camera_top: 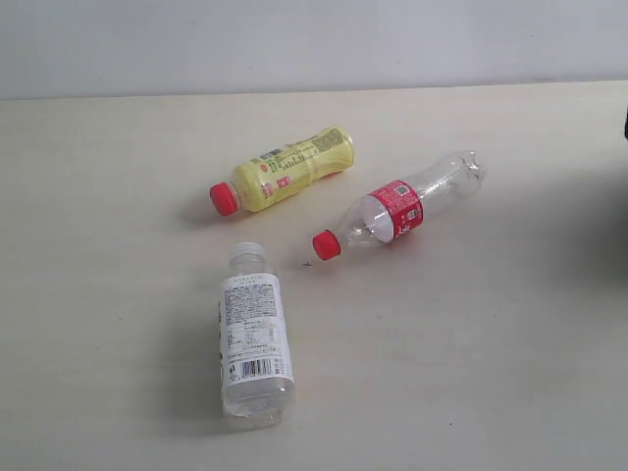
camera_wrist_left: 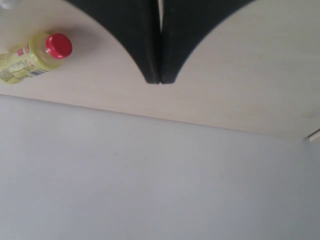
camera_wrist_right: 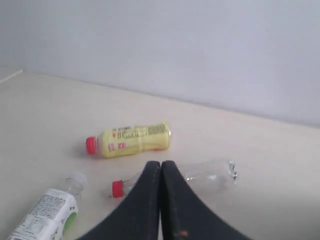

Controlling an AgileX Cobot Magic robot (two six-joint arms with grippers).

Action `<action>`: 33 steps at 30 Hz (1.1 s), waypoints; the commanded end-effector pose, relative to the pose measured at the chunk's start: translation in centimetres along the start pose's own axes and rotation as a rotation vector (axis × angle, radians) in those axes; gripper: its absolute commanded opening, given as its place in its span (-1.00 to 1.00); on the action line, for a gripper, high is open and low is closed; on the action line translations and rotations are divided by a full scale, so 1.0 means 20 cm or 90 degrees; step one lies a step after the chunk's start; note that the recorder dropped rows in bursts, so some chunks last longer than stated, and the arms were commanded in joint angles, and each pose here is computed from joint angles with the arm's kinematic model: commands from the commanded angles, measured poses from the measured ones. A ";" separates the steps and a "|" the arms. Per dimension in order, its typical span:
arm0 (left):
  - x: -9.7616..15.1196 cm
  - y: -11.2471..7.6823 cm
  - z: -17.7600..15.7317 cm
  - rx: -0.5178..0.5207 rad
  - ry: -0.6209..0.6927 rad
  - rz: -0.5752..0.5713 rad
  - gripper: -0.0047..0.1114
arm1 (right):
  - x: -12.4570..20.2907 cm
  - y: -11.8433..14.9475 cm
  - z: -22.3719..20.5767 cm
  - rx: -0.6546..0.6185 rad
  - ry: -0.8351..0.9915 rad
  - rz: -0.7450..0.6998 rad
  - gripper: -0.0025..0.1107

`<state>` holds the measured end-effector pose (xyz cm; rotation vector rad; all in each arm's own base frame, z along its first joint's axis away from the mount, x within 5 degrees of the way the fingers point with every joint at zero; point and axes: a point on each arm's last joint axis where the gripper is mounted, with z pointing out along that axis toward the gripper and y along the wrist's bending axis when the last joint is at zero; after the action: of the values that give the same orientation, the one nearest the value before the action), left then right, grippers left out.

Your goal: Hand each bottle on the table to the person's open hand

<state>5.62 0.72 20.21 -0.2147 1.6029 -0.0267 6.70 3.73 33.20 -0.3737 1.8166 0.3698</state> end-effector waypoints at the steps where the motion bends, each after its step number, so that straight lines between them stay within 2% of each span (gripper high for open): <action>1: 0.00 0.00 0.00 0.005 -0.001 0.003 -0.92 | 0.02 0.02 -0.12 0.022 -0.061 -0.052 -0.96; 6: 0.00 0.00 0.00 0.005 -0.001 0.003 -0.92 | 0.08 0.04 -0.18 0.015 -0.137 -0.029 -0.96; 13: 0.00 0.00 0.00 0.005 -0.001 0.003 -0.92 | 0.12 0.05 -0.28 0.041 -0.204 -0.074 -0.96; 33: 0.00 0.00 0.00 0.005 -0.001 0.003 -0.92 | 0.13 0.06 -0.30 0.036 -0.206 -0.063 -0.96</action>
<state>5.62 0.72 20.21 -0.2147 1.6029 -0.0267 0.26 2.02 32.53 -0.3409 1.4803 0.2964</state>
